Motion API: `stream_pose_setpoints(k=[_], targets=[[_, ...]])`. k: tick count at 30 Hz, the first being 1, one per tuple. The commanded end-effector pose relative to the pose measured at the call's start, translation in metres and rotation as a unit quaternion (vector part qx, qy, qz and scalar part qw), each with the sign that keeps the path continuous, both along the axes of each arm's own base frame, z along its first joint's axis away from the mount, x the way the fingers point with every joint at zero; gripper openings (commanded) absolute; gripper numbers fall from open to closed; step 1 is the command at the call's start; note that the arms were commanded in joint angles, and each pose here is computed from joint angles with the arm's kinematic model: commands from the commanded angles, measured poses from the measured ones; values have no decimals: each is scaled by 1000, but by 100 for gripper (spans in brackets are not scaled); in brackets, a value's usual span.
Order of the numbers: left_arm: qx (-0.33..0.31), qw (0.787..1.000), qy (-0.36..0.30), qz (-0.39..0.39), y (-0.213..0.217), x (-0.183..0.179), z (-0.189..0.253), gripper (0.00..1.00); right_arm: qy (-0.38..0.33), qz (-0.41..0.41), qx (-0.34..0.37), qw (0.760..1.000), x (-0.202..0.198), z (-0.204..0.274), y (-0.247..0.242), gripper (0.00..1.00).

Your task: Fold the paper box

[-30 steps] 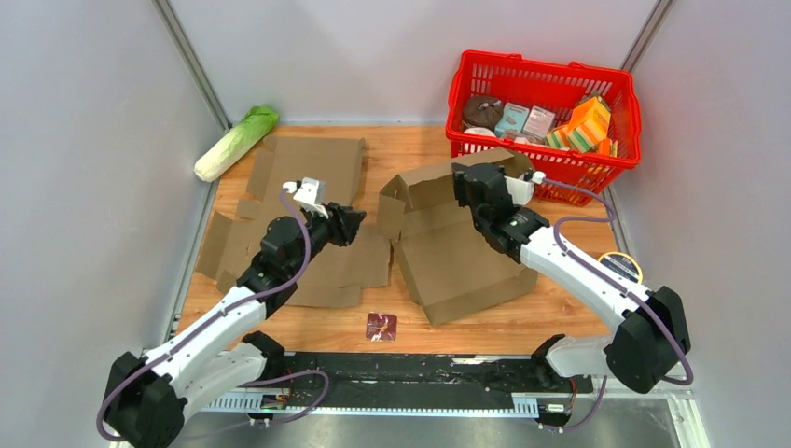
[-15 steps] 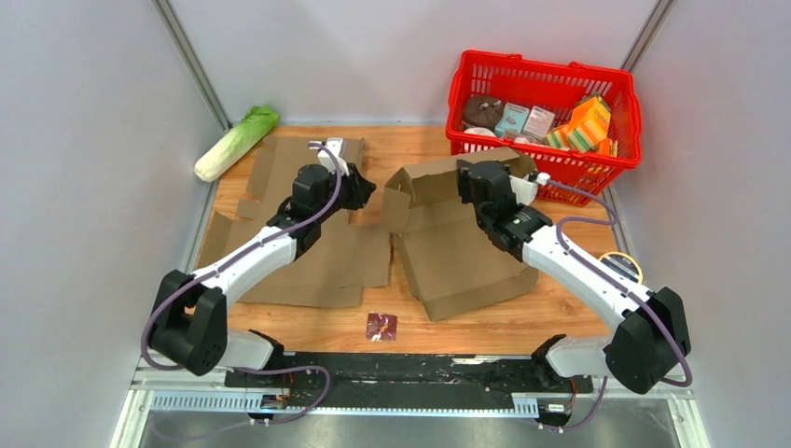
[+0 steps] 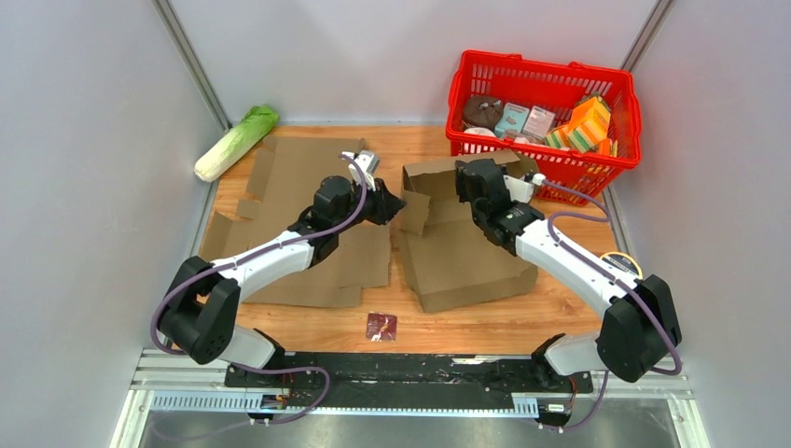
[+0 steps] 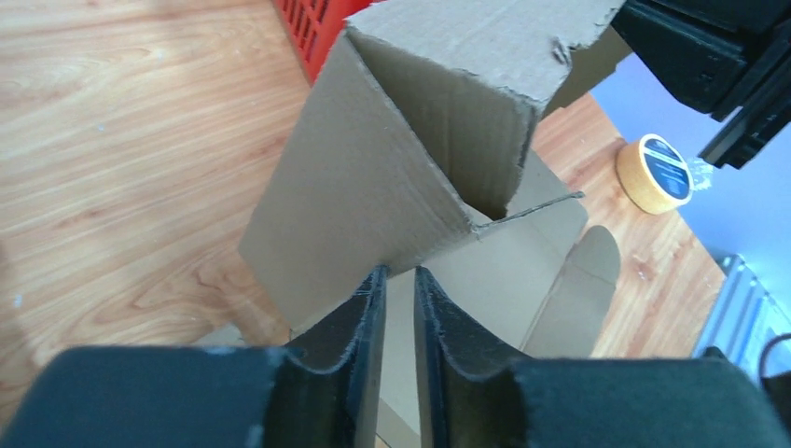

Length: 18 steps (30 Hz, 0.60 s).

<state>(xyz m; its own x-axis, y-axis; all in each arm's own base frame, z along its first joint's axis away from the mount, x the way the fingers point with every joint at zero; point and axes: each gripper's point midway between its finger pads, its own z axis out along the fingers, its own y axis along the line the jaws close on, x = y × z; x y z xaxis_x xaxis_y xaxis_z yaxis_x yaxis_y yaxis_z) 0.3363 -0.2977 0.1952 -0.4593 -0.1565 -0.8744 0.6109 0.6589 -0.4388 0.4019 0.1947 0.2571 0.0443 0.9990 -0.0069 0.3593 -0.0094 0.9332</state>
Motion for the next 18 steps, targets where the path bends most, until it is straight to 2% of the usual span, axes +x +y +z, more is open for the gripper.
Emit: stream_pose_setpoints(k=[1,7,12,18], targets=[[-1,999,-46,29,7,13,17,29,-42,-28,26,998,7,32,-7,0],[24,998,-50,34,14,10,-3,43,-49,-13,18,999,7,22,-2,0],[28,998,-57,16,7,13,-12,43,-61,1,2,998,6,10,2,0],[24,999,-46,10,0,18,-24,35,-65,14,-52,996,1,-10,1,0]])
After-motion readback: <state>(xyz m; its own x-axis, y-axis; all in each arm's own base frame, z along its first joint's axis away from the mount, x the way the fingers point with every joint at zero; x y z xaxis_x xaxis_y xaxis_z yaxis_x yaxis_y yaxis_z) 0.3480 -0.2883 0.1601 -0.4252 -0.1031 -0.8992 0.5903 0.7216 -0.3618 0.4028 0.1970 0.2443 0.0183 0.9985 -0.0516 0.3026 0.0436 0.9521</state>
